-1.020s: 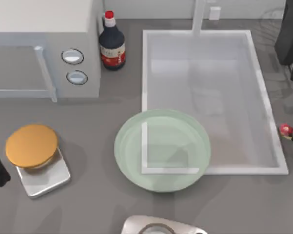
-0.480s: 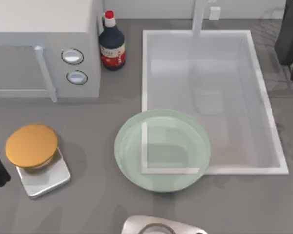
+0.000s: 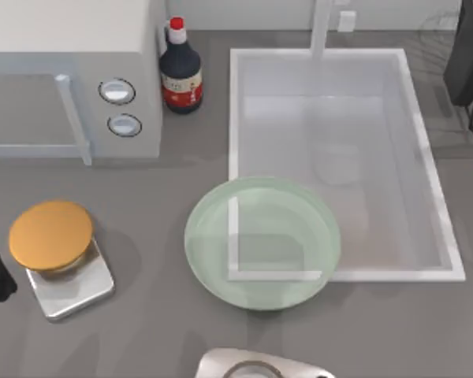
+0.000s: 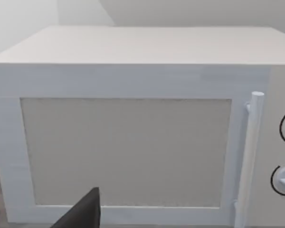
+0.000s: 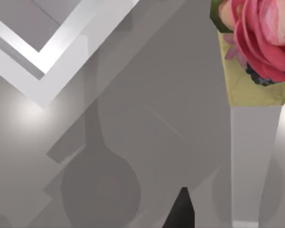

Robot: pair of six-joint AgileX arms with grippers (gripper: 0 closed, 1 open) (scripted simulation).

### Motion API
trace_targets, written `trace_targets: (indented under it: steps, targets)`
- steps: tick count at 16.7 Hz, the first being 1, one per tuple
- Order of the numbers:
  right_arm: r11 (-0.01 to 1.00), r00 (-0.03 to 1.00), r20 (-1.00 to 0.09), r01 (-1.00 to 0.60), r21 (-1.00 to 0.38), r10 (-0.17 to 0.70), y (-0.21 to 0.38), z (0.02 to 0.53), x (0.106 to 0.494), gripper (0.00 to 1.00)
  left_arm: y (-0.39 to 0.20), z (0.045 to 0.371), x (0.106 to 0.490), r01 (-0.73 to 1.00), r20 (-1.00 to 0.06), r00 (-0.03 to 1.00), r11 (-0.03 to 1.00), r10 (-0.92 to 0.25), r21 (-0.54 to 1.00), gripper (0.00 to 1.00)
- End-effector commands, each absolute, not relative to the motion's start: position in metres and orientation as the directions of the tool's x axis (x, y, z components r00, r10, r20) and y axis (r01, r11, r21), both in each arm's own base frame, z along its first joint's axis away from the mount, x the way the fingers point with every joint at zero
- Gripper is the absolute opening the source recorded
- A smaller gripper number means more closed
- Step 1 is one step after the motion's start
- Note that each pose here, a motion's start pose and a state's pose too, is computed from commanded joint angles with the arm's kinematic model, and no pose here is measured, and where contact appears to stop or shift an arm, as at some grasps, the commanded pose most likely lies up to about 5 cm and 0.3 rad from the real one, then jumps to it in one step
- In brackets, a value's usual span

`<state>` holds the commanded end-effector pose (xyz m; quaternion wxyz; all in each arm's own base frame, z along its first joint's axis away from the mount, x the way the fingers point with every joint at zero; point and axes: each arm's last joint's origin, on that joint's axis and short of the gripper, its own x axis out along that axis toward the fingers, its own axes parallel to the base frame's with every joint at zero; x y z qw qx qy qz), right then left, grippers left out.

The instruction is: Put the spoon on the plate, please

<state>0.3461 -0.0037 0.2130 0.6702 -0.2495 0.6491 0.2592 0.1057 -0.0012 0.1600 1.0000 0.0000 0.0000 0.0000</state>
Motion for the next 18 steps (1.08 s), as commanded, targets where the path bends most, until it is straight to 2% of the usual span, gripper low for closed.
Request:
trace_targets:
  steps: [3, 6, 8, 11, 13, 15, 17, 18]
  targets:
    - [0.662, 0.023, -0.999, -0.750, -0.003, 0.022, 0.005, 0.213, 0.352, 0.00, -0.001, 0.160, 0.106, 0.000, 0.000, 1.000, 1.000, 0.000, 0.000, 1.00]
    - [0.468, 0.018, -1.000, -0.884, -0.007, 0.019, 0.023, 0.213, 0.363, 0.00, -0.001, 0.160, 0.106, 0.000, 0.000, 1.000, 1.000, 0.000, 0.000, 1.00]
    - [0.265, 0.010, -1.000, -0.964, -0.005, 0.016, 0.040, 0.211, 0.370, 0.00, -0.001, 0.160, 0.106, 0.000, 0.000, 1.000, 1.000, 0.000, 0.000, 1.00]
    - [-0.154, -0.015, -1.000, -0.988, 0.014, 0.008, 0.072, 0.204, 0.379, 0.00, -0.001, 0.160, 0.106, 0.000, 0.000, 1.000, 1.000, 0.000, 0.000, 1.00]
    - [-0.469, -0.039, -0.999, -0.883, 0.035, -0.001, 0.096, 0.198, 0.383, 0.00, -0.001, 0.160, 0.106, 0.000, 0.000, 1.000, 1.000, 0.000, 0.000, 1.00]
    - [-0.750, -0.067, -0.998, -0.659, 0.054, -0.013, 0.121, 0.189, 0.384, 0.00, -0.001, 0.160, 0.106, 0.000, 0.000, 1.000, 1.000, 0.000, 0.000, 1.00]
    - [-0.936, -0.094, -0.995, -0.346, 0.058, -0.027, 0.147, 0.181, 0.382, 0.00, -0.001, 0.160, 0.106, 0.000, 0.000, 1.000, 1.000, 0.000, 0.000, 1.00]
    - [-0.984, -0.105, -0.994, -0.171, 0.053, -0.035, 0.161, 0.176, 0.381, 0.00, -0.001, 0.160, 0.106, 0.000, 0.000, 1.000, 1.000, 0.000, 0.000, 1.00]
